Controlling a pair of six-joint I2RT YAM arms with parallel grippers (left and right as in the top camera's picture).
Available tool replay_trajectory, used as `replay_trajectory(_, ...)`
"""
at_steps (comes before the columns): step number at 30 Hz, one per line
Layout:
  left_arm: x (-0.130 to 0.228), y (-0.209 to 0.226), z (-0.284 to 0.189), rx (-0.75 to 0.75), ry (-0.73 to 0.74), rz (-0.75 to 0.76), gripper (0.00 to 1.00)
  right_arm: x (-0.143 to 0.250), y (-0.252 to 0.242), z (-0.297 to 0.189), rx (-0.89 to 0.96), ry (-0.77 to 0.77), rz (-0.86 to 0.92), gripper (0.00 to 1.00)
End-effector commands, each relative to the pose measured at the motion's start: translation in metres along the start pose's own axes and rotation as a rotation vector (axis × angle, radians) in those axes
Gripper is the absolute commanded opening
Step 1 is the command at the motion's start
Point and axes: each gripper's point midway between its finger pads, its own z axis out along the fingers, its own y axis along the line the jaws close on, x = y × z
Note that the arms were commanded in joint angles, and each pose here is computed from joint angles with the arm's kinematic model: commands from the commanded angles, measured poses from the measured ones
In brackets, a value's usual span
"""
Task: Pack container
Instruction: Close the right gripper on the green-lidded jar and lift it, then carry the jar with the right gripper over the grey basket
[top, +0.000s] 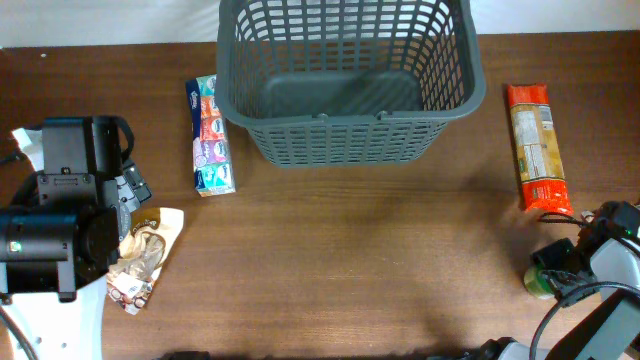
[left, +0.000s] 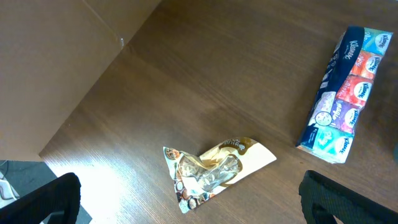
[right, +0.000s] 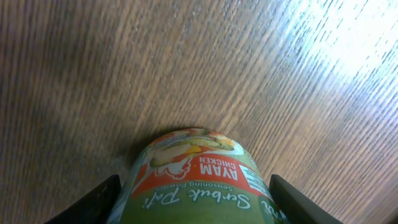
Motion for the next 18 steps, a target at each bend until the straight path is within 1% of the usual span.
replay_trajectory(1,-0.002,0.001,-0.003,0.011,-0.006,-0.013,0.99,-0.009,0.002,-0.009,0.001,-0.008,0.013,0.04)
replay_trajectory(5,-0.001,0.001,-0.003,0.011,-0.005,-0.013,1.00,-0.029,0.015,-0.037,-0.037,-0.033,0.014,0.04)
replay_trajectory(9,-0.002,0.001,-0.003,0.011,-0.006,-0.013,1.00,-0.055,0.037,-0.085,-0.127,-0.078,0.001,0.04)
replay_trajectory(14,-0.002,0.001,-0.003,0.011,-0.006,-0.013,0.99,-0.084,0.085,-0.176,-0.384,-0.169,-0.102,0.04)
replay_trajectory(18,-0.002,0.001,-0.003,0.011,-0.006,-0.013,1.00,-0.087,0.127,-0.263,-0.645,-0.241,-0.187,0.04)
